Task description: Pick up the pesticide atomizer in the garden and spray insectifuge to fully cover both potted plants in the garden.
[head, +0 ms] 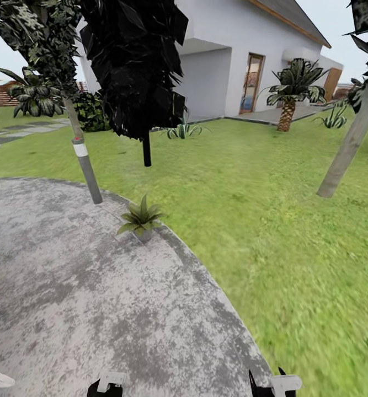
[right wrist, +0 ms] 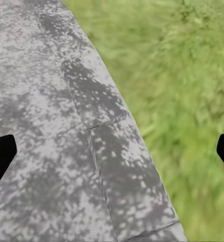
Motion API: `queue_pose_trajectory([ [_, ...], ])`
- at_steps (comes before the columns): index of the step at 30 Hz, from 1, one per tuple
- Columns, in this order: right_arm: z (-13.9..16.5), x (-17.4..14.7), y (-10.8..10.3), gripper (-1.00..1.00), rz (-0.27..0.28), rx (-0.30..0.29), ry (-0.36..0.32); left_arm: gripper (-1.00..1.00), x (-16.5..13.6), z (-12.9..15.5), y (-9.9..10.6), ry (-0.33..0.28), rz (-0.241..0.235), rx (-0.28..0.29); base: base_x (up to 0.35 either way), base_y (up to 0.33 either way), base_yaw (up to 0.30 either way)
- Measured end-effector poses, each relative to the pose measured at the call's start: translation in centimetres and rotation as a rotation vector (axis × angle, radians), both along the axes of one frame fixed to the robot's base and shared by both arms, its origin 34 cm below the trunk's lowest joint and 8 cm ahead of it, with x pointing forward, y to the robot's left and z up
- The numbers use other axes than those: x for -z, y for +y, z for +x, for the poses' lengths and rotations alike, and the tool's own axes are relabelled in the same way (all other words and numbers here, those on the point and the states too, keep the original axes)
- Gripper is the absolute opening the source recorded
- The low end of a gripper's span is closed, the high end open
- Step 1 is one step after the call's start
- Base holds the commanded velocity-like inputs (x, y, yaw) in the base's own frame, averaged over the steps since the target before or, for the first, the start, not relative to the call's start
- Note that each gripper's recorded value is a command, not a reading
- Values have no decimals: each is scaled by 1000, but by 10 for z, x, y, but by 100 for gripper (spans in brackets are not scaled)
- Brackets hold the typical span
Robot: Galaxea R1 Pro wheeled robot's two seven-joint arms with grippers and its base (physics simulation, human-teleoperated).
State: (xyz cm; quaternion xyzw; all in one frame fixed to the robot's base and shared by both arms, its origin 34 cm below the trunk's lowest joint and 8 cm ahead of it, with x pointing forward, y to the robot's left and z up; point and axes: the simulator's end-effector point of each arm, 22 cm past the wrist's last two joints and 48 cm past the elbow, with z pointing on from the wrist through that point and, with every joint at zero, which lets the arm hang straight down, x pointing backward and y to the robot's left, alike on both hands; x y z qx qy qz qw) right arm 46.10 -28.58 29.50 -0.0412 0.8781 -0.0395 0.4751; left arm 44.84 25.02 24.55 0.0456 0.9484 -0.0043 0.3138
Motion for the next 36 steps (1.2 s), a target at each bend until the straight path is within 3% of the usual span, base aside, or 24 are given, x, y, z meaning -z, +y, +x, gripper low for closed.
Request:
queue_pose_trajectory([
  [10, 0, 0, 0, 100, -1, 1, -1, -100, 0, 0, 0, 0, -1, -3, 294, -136, 270],
  [20, 0, 0, 14, 100, 19, -2, 0, -100, 0, 0, 1, -1, -1, -6, 336, -3, 43],
  [36, 2, -2, 14, 100, 20, -3, -6, -100, -2, 2, 1, -7, -1, -7, 338, 0, 262],
])
